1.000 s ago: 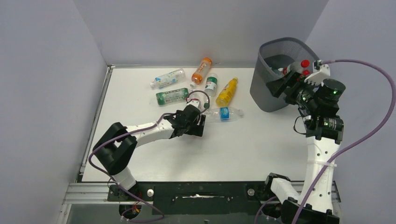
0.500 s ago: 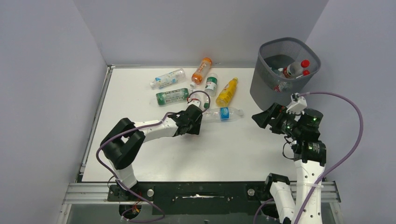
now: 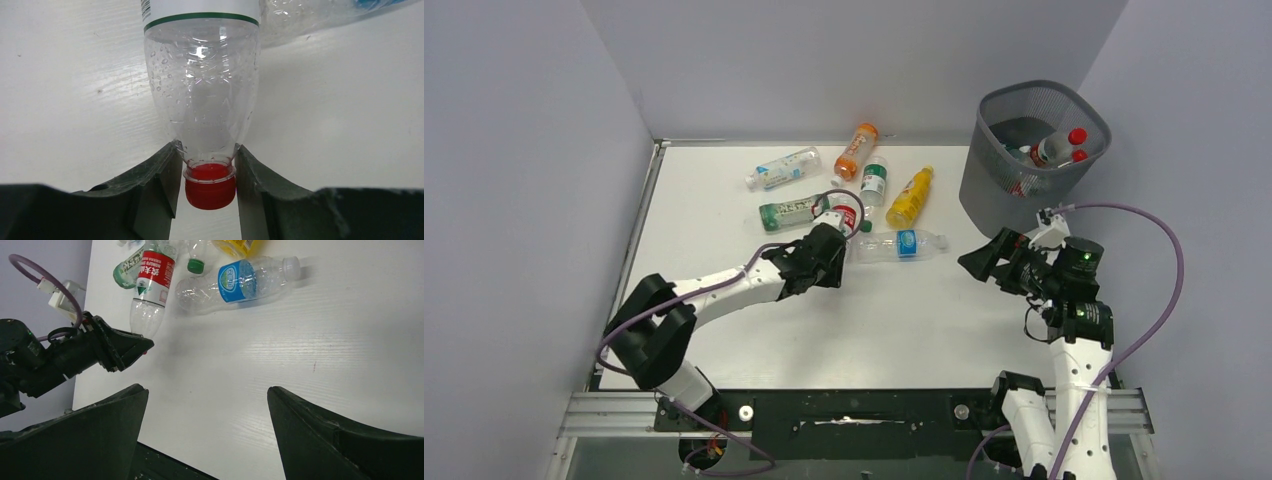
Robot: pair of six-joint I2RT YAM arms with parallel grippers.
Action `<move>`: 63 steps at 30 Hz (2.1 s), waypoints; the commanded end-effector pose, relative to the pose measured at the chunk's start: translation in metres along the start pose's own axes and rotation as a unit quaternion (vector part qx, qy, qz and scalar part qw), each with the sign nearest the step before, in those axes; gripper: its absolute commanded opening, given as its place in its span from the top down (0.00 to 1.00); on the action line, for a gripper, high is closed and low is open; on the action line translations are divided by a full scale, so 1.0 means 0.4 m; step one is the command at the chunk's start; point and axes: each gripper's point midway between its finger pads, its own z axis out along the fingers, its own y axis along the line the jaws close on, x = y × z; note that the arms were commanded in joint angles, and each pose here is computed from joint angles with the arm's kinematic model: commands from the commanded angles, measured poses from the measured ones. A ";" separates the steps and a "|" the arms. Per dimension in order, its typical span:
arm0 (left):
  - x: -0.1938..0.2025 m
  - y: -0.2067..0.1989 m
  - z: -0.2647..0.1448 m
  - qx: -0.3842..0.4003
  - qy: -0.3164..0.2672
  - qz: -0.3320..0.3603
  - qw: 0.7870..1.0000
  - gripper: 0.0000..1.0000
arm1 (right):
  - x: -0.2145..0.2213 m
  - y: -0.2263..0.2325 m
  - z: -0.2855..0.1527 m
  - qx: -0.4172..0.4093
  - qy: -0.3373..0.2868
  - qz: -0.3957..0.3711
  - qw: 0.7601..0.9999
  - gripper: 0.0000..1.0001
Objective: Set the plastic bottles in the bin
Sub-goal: Pick up the plastic bottle at the center of the board, then place the plastic bottle in the trash bin.
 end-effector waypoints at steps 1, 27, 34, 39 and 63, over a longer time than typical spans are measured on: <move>-0.053 -0.011 -0.066 0.016 -0.037 -0.018 0.999 0.67 | -0.023 0.025 0.014 -0.030 -0.013 -0.014 0.999 0.06; -0.140 -0.111 -0.229 0.145 -0.077 -0.023 0.986 0.68 | -0.007 0.069 0.097 -0.098 0.008 0.020 0.995 0.06; -0.150 -0.173 -0.268 0.220 -0.088 -0.014 0.972 0.68 | -0.052 0.128 0.115 -0.152 -0.004 0.035 0.988 0.04; -0.157 -0.217 -0.302 0.277 -0.100 -0.014 0.956 0.68 | -0.065 0.155 0.143 -0.174 0.003 0.043 0.984 0.02; -0.098 -0.394 -0.363 0.409 -0.086 0.027 0.908 0.68 | -0.038 0.275 0.208 -0.238 0.020 0.047 0.970 0.00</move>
